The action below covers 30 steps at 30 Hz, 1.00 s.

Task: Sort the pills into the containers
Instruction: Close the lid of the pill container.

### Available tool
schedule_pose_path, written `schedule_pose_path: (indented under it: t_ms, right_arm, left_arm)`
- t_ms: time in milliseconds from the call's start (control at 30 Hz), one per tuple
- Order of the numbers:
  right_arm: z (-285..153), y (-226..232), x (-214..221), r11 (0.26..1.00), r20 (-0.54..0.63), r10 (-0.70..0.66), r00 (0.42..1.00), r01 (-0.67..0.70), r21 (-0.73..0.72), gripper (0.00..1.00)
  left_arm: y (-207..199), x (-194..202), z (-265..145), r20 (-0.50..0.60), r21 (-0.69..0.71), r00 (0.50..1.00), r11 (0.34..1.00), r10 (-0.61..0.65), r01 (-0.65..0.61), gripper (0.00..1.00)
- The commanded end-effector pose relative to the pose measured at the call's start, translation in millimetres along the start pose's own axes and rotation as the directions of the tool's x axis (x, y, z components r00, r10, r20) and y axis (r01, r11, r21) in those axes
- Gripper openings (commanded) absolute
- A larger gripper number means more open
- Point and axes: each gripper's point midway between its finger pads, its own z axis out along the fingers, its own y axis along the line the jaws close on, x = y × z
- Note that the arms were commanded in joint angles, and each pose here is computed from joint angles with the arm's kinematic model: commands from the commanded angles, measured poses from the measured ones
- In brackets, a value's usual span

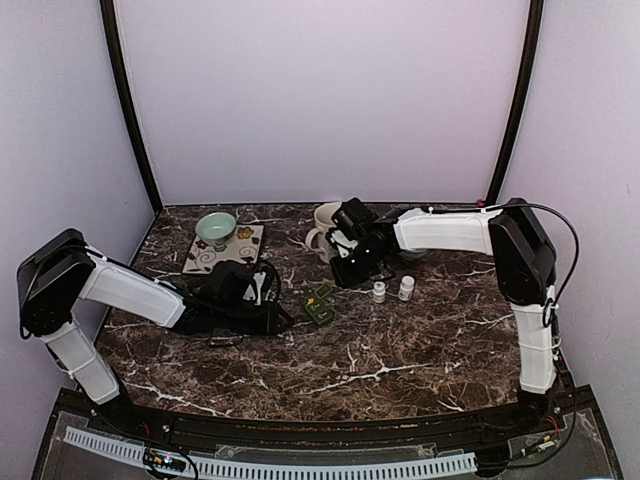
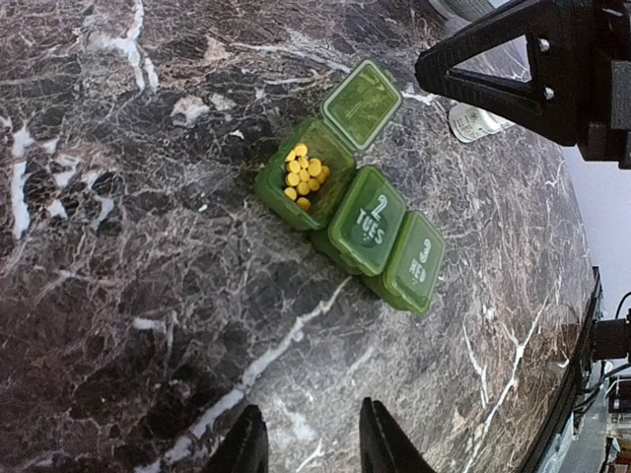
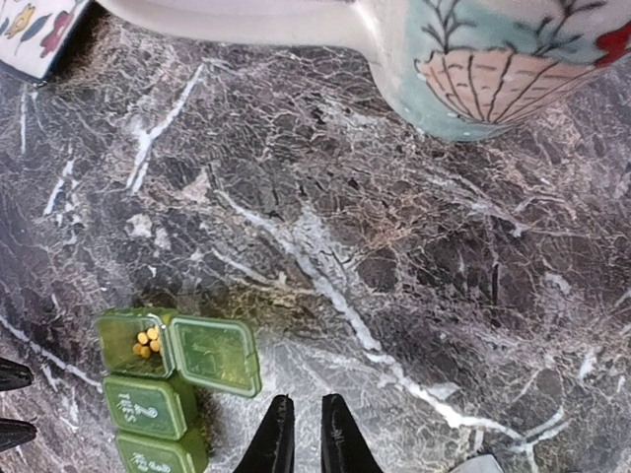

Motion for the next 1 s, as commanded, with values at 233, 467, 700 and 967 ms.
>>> schedule_pose_path:
  t_ms: [233,467,700,967]
  right_arm:
    - [21.2,-6.9,4.3,1.0,0.011,0.008,1.0,-0.008,0.022,0.07]
    - [23.5,-7.3,3.9,1.0,0.013,0.012,1.0,-0.012,0.009,0.06]
    - [24.7,-6.3,0.8,1.0,0.019,0.011,1.0,-0.011,-0.007,0.05]
    - [29.1,-3.4,0.3,1.0,0.01,0.005,1.0,-0.005,-0.029,0.04]
  left_arm:
    - [-1.7,-15.4,21.4,-0.01,-0.061,0.999,0.997,-0.048,0.047,0.32]
    - [10.0,-19.3,23.9,-0.032,-0.163,0.998,0.986,-0.05,0.044,0.29]
    - [14.3,-18.8,30.9,-0.057,-0.199,0.997,0.979,-0.059,0.046,0.24]
    - [20.1,-24.0,42.2,-0.074,-0.253,0.996,0.967,-0.058,0.038,0.17]
